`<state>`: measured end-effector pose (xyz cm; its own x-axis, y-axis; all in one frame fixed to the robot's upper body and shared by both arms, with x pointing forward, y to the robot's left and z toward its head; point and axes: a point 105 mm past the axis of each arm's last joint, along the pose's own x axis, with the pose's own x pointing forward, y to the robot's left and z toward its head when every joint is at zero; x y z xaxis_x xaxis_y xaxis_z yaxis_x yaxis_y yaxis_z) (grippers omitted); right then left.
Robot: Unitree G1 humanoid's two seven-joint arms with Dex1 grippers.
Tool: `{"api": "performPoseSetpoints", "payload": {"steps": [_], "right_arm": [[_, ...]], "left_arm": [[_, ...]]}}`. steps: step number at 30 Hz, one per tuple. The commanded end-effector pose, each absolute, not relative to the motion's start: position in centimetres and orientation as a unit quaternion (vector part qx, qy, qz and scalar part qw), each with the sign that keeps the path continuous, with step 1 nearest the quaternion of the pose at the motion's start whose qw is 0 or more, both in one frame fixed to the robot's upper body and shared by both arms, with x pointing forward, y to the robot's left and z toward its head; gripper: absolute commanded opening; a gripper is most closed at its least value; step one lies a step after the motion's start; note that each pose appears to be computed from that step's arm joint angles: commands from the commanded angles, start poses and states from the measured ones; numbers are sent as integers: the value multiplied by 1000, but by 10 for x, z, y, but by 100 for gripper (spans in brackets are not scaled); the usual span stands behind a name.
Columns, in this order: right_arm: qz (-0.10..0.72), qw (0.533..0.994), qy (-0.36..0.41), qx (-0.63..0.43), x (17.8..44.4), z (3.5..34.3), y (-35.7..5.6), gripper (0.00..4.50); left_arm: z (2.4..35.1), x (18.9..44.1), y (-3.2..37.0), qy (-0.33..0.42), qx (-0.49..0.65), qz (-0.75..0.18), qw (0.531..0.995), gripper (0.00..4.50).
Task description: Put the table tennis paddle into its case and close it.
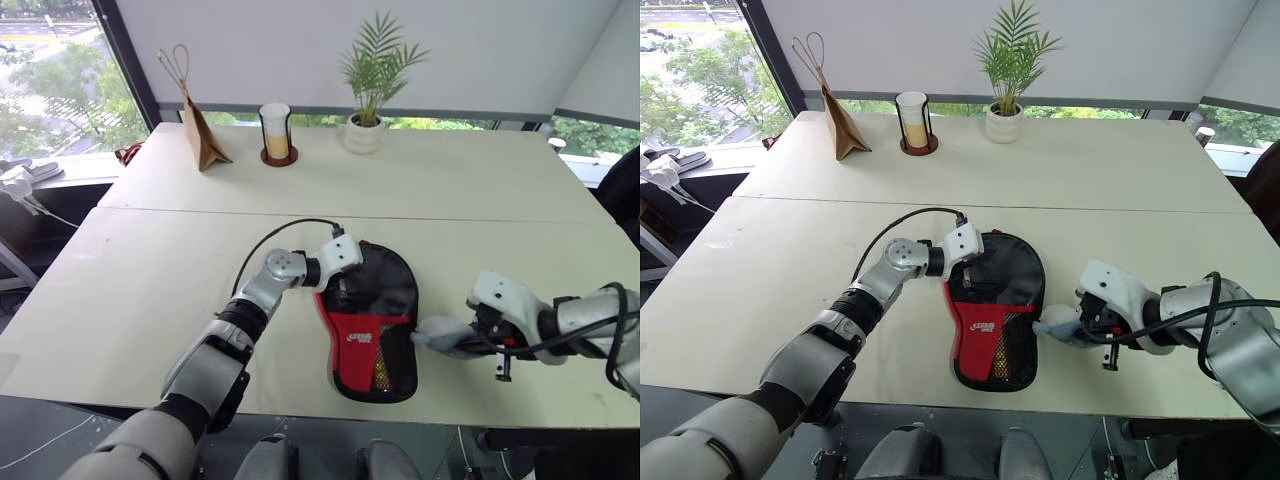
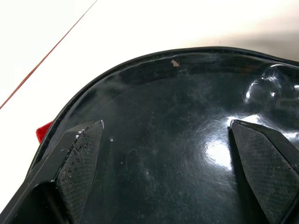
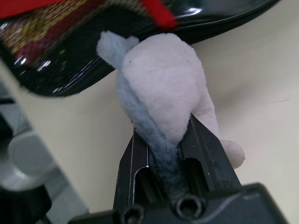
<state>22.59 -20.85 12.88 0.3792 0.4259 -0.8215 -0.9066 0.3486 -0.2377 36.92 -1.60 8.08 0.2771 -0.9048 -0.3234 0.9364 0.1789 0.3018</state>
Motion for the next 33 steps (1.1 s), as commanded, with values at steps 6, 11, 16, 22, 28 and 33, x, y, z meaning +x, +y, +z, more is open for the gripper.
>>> {"api": "performPoseSetpoints", "payload": {"steps": [6, 11, 16, 22, 28, 33], "right_arm": [[495, 701, 357, -368, 202, 127, -209, 2], [520, 680, 358, -373, 192, 125, -209, 2], [537, 665, 352, -381, 187, 123, -208, 2], [557, 646, 348, -390, 180, 115, -201, 2], [583, 626, 342, -390, 171, 105, -188, 2], [590, 618, 340, -392, 169, 101, -184, 2]], "left_arm": [[10, 355, 21, 171, 261, -583, 750, 450], [10, 355, 21, 170, 261, -582, 751, 450], [10, 355, 20, 170, 261, -581, 751, 450], [10, 356, 21, 171, 262, -581, 751, 450], [10, 356, 22, 171, 263, -580, 752, 450], [10, 356, 22, 170, 262, -580, 752, 450]]}}
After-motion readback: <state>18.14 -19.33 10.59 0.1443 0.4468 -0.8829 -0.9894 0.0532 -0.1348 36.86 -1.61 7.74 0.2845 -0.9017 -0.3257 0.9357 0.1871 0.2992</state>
